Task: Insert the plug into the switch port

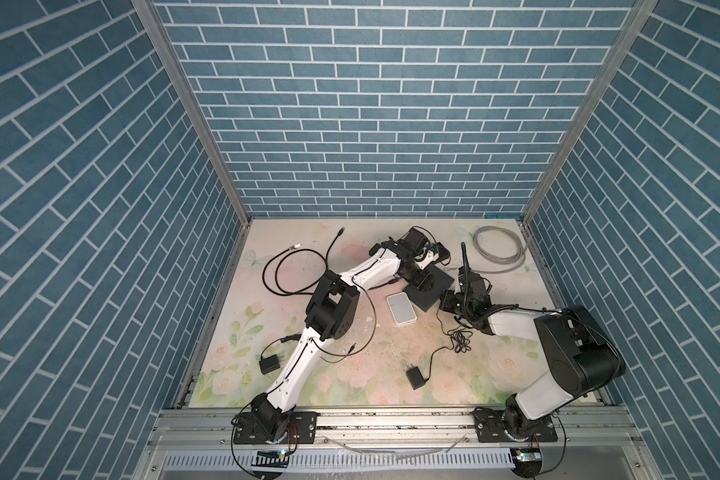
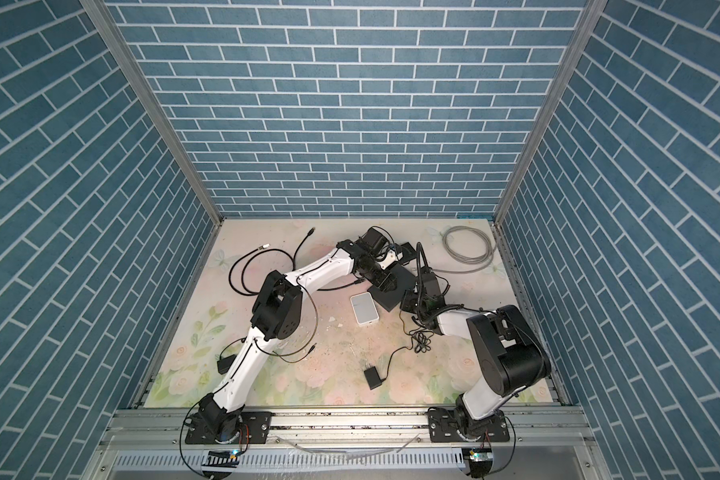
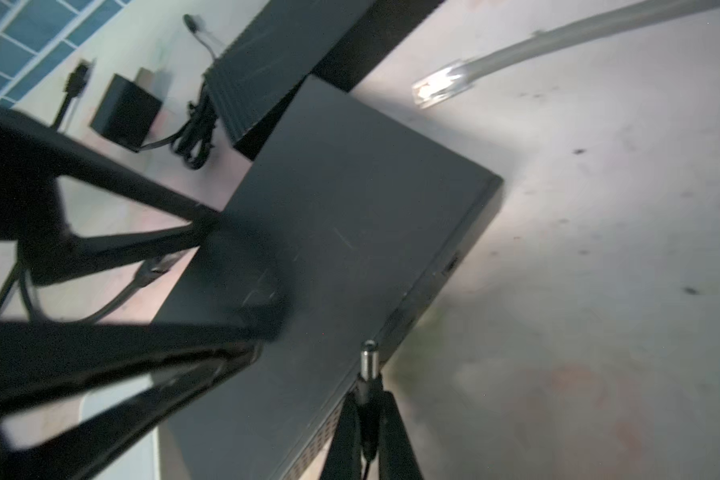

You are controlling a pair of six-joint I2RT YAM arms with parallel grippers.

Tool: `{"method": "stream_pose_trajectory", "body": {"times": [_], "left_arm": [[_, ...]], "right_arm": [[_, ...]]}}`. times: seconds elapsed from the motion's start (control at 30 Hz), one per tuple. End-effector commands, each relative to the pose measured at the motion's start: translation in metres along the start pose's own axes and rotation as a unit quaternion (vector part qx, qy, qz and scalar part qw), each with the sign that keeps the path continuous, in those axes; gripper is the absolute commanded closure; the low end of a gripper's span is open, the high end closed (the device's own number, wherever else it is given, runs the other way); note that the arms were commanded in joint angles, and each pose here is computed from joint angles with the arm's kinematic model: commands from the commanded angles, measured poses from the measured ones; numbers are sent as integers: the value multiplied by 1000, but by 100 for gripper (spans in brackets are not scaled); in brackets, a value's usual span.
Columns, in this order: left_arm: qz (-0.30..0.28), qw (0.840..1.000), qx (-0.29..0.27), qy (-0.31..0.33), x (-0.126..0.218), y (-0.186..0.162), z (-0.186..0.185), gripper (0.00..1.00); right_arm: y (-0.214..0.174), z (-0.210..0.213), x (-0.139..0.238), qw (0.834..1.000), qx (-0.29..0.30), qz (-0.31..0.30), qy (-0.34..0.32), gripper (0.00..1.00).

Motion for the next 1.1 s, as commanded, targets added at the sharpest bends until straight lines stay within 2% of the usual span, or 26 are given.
{"method": "stream_pose_trajectory", "body": {"times": [0.0,0.1,0.23,0.4,0.53,0.67,0.8,0.9,1.07], "left_arm": [[22,999,-3,-45,3,-13,8,23],[36,997,-25,-65,9,-24,6,23],[43,997,-34,-57,17,-33,11,23],[35,996,-41,-65,24,-29,12,24],[14,997,-43,-67,23,-21,13,24],[0,998,-42,-55,16,-14,18,24],[-3,997,-53,-55,8,-10,22,24],[-4,996,-60,-59,6,-7,23,24],[-6,997,-66,-50,-1,-3,27,23]], "right_arm": [[2,34,-8,997,-7,-3,70,100],[-3,53,-12,995,5,10,98,100],[-4,66,-7,994,26,30,103,100],[-2,44,31,993,87,75,19,100],[4,13,62,987,100,122,-16,100],[9,4,70,967,181,173,-53,100],[14,-6,56,941,266,203,-59,100],[17,-10,46,926,312,212,-18,100],[33,-16,39,918,338,202,39,100]]}}
Point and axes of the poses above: each gripper's point midway between its finger pads, its own x axis back along the fingers, its own z axis along the line the jaws close on, y = z × x, the point moved 9 cm from there along x, back along the fingers, and after that the axes turned 7 degrees about -x, right-handed, at the moved point
